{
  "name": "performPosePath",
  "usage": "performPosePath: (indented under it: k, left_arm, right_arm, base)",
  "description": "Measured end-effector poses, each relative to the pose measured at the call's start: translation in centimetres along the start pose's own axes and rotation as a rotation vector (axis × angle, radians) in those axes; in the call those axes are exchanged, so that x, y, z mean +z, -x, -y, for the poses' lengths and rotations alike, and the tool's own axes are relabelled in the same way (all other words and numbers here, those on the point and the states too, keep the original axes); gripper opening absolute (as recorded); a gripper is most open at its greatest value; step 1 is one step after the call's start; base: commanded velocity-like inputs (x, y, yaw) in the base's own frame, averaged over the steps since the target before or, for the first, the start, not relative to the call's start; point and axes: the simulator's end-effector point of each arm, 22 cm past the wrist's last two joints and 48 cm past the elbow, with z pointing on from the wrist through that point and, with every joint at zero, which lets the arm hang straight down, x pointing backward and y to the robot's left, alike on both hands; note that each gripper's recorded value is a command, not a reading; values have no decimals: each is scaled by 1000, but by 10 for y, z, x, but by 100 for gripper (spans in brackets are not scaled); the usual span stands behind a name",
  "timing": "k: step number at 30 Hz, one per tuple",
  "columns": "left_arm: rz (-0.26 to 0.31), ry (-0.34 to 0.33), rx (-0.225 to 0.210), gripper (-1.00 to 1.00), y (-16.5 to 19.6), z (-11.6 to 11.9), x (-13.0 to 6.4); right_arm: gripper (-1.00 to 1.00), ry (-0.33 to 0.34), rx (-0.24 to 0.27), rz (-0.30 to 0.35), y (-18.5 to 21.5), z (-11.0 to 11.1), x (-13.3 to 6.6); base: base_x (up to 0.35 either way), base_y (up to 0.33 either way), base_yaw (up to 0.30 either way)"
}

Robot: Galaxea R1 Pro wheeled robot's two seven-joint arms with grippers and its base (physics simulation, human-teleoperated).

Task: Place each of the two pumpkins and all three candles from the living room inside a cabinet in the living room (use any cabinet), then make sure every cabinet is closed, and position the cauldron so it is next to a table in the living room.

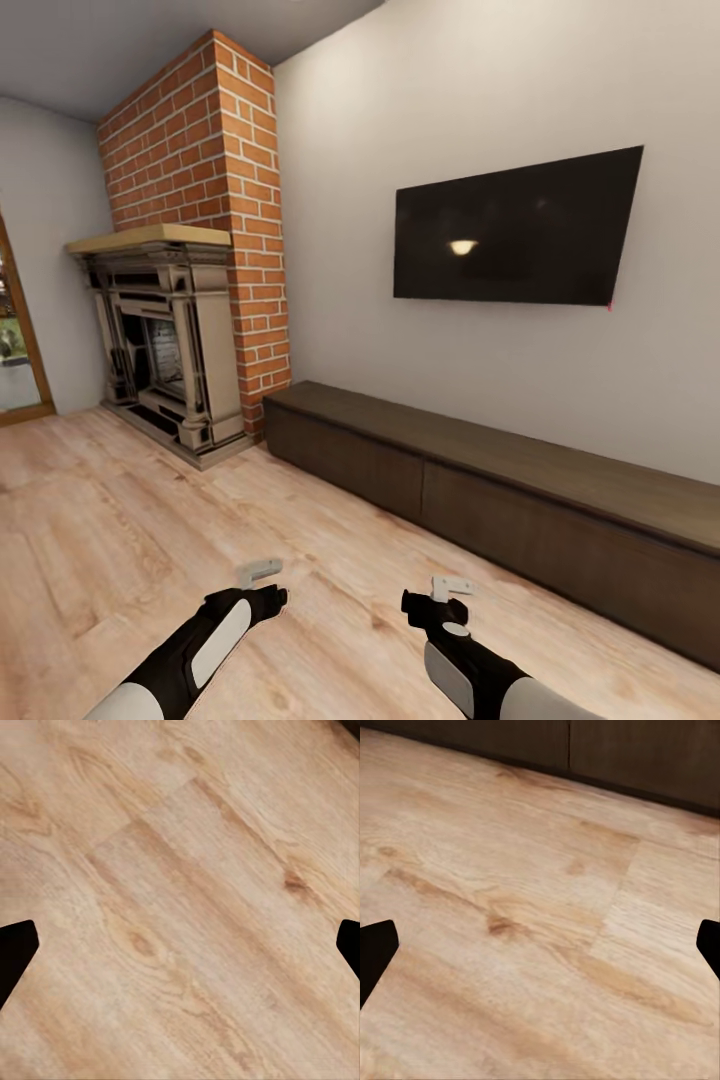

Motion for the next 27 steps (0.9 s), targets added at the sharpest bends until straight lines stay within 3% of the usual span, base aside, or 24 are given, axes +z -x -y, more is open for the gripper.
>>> performPosePath:
  k: [16, 27]
  left_arm:
    - [-13, 2, 1, 100, -6, 0, 4]
    - [-22, 2, 0, 100, -10, 0, 7]
  right_arm:
    - [100, -3, -2, -13, -7, 1, 3]
    - [100, -3, -3, -21, -11, 1, 4]
  base:
    - [164, 43, 258]
    - [24, 0, 268]
